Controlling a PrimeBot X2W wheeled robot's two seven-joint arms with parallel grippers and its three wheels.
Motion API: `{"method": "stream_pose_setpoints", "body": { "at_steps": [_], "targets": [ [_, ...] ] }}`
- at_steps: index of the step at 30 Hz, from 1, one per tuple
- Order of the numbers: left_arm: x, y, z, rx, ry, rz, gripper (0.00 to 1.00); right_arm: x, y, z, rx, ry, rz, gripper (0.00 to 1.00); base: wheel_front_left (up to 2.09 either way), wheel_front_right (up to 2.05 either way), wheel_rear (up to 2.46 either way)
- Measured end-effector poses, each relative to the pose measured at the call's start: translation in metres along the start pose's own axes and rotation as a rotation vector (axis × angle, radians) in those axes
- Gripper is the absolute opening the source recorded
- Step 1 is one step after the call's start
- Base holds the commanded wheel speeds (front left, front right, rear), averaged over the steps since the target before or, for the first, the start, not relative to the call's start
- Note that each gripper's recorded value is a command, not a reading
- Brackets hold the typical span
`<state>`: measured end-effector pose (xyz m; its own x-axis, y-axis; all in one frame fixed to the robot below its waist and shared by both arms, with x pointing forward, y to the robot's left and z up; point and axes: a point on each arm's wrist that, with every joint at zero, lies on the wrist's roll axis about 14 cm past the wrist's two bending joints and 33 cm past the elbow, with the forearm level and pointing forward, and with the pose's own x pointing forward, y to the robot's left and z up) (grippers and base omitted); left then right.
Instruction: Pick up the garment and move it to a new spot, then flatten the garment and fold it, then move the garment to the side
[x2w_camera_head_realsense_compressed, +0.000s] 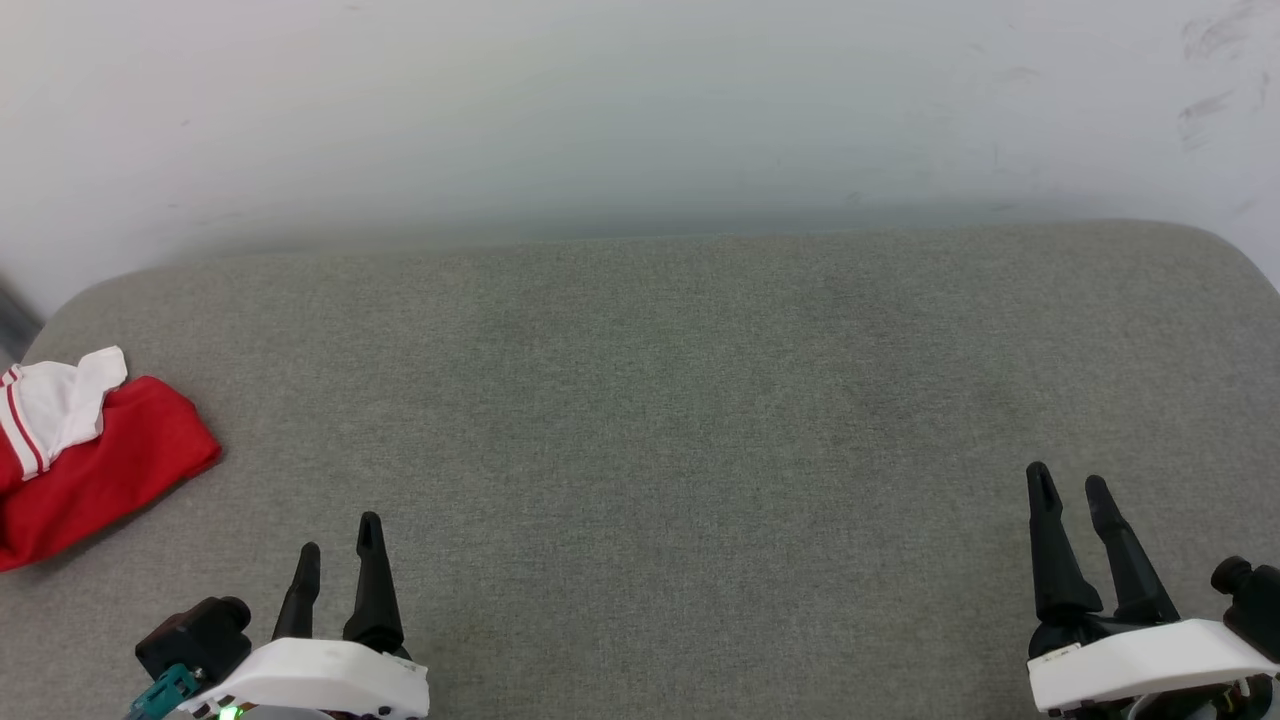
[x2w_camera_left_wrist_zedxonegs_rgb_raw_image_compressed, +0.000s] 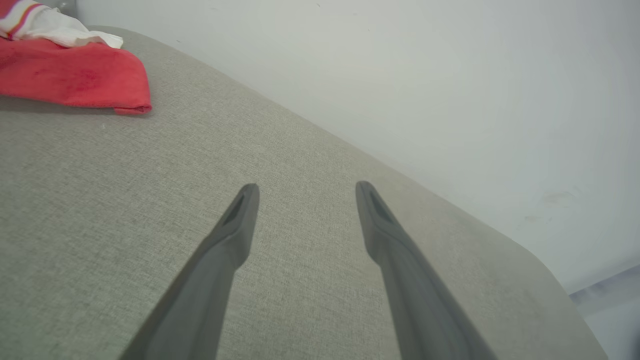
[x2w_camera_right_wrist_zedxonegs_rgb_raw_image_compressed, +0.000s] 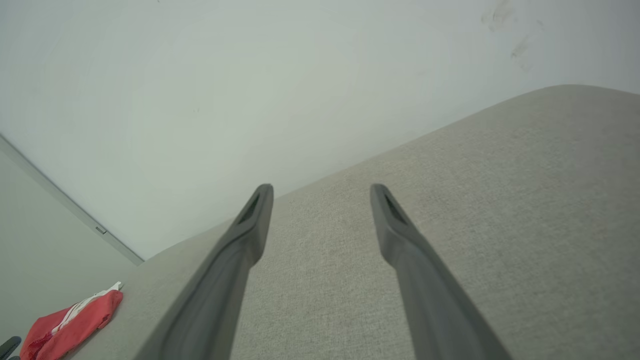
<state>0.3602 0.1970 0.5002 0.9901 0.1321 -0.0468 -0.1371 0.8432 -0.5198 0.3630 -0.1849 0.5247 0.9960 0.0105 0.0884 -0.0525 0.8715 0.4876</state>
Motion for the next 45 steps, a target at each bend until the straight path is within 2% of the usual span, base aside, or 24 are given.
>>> {"method": "stream_pose_setpoints", "body": {
  "at_steps": [20,45],
  "targets": [
    [-0.005,-0.01,0.003,0.245,-0.05,-0.044,1.0,-0.005,0.008,0.008,-0.191,-0.042,0.038,1.0,0.0,0.0,0.0],
    [-0.014,-0.015,0.004,0.464,-0.101,-0.082,1.0,-0.014,0.02,0.01,-0.381,-0.07,0.092,1.0,0.0,0.0,0.0]
  ]
}}
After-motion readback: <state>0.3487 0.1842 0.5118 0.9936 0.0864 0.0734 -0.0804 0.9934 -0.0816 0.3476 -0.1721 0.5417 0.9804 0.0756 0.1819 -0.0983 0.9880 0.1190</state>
